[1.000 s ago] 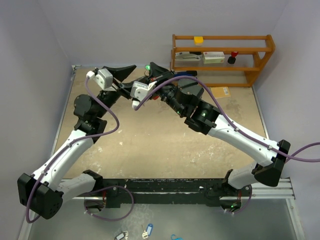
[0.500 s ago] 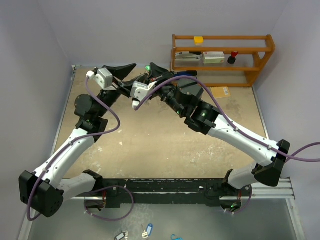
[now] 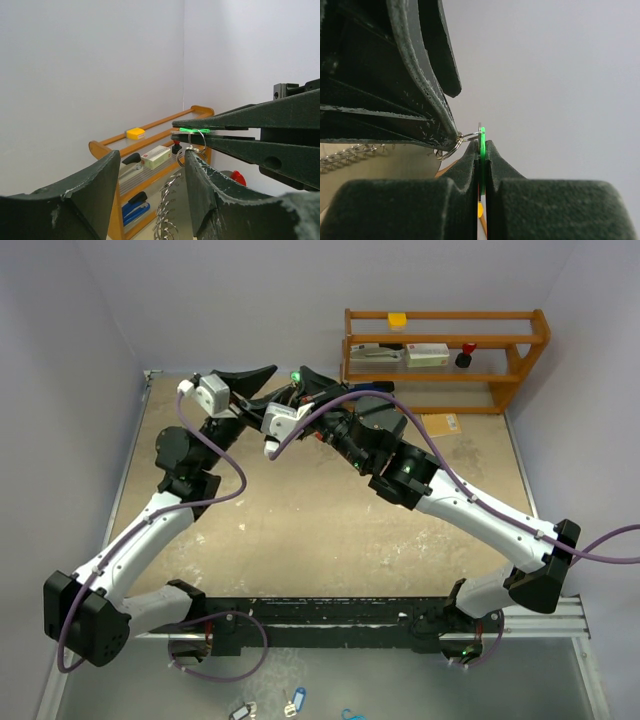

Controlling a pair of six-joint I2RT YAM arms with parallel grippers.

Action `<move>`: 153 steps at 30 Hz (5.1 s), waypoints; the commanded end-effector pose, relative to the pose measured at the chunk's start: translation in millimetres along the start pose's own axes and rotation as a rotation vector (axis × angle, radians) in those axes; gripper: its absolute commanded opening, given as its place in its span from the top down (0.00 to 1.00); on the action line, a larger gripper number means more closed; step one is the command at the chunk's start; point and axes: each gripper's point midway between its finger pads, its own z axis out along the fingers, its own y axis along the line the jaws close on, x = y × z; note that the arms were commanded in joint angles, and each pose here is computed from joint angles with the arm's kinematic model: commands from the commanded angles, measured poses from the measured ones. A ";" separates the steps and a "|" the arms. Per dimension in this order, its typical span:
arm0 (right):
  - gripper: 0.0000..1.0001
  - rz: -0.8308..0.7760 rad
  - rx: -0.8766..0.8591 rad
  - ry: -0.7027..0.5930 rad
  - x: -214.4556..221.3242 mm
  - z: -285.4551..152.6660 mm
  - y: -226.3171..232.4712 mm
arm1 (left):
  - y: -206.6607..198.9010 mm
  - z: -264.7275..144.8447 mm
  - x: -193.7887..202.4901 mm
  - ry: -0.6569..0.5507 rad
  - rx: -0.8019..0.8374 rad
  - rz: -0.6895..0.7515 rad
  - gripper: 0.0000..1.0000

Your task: Remove the keys from the keyring

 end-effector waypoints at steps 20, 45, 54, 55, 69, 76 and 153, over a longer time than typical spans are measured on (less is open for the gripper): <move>1.00 0.074 0.071 -0.100 -17.8 -23.2 -34.0 | -30.0 11.9 -45.8 -0.173 0.147 -0.020 0.71; 1.00 0.201 0.010 -0.097 -15.2 -26.2 -7.7 | -20.9 11.5 -76.2 -0.253 0.069 -0.100 1.00; 1.00 0.225 -0.018 -0.110 -17.3 -19.0 7.0 | -23.7 11.0 -77.3 -0.271 0.083 -0.150 1.00; 1.00 0.226 -0.021 -0.110 -17.4 -18.2 8.2 | -23.4 10.7 -77.7 -0.275 0.080 -0.153 1.00; 1.00 0.250 -0.024 -0.135 -26.1 -18.5 -3.6 | 4.7 8.3 -60.4 -0.251 -0.072 -0.124 1.00; 1.00 0.262 -0.035 -0.150 -30.7 -18.9 -5.4 | 21.4 9.1 -41.8 -0.232 -0.152 -0.122 1.00; 1.00 0.090 0.227 -0.096 -23.7 -42.8 -97.7 | -72.0 -34.1 6.0 0.085 0.365 0.094 1.00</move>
